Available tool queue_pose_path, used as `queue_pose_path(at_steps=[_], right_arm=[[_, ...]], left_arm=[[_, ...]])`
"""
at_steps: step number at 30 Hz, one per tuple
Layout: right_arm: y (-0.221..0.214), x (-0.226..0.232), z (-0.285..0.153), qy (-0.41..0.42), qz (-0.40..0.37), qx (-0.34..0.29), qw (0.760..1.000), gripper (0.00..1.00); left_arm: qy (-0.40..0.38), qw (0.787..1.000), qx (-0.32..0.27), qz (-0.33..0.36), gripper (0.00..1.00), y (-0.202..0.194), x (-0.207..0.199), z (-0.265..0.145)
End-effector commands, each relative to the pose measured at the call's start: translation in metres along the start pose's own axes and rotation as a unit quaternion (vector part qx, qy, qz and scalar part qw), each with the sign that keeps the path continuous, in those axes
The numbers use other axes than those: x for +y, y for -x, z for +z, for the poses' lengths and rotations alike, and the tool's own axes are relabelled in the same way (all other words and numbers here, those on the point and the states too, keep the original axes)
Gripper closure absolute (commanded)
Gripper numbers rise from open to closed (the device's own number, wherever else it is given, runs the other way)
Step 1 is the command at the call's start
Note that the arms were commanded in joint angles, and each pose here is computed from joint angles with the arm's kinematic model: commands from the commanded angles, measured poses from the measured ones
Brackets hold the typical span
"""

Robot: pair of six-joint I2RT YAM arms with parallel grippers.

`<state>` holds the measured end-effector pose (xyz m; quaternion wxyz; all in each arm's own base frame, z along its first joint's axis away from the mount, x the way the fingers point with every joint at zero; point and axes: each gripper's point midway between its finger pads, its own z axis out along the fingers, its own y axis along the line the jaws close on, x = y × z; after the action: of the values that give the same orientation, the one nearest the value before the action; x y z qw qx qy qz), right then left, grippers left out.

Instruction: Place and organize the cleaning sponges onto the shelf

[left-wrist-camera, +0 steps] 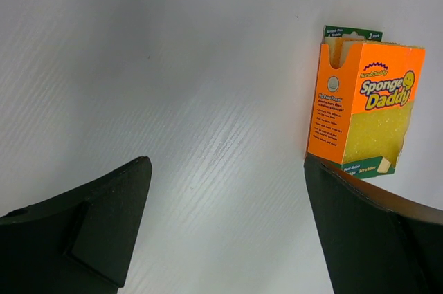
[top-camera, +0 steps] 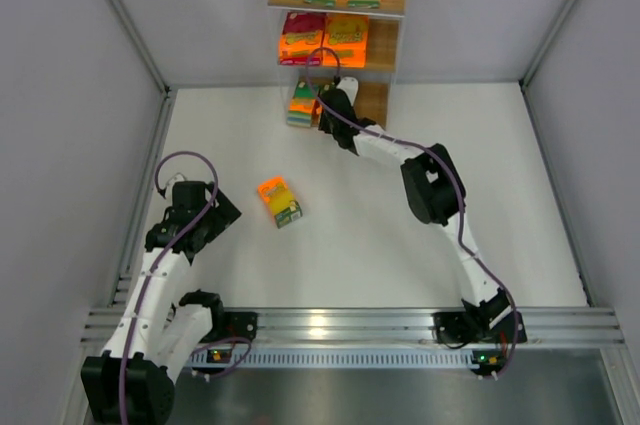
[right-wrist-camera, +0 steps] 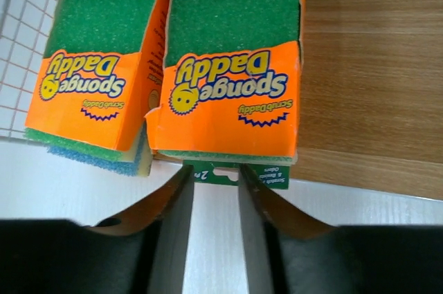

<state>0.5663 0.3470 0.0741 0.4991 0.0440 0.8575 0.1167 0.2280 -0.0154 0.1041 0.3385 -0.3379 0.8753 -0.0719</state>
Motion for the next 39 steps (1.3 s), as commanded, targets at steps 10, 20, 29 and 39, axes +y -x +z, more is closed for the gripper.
queue_pose_path(at_steps=[10, 20, 29, 39], right_arm=[[0.011, 0.056, -0.106, 0.158, -0.004, -0.024, 0.987, 0.17], [-0.048, 0.121, -0.236, 0.339, -0.132, 0.053, 0.930, 0.01], [-0.104, 0.138, -0.244, 0.262, -0.211, 0.106, 0.936, 0.01], [-0.137, 0.136, -0.222, 0.221, -0.231, 0.136, 0.937, 0.01]], left_arm=[[-0.027, 0.999, -0.018, 0.005, 0.02, 0.006, -0.010, -0.001], [-0.022, 0.999, -0.035, 0.002, 0.02, 0.011, -0.007, -0.003], [-0.055, 0.995, -0.082, -0.012, 0.02, 0.048, -0.032, -0.033], [-0.052, 0.994, -0.100, -0.009, 0.02, 0.051, -0.026, -0.039]])
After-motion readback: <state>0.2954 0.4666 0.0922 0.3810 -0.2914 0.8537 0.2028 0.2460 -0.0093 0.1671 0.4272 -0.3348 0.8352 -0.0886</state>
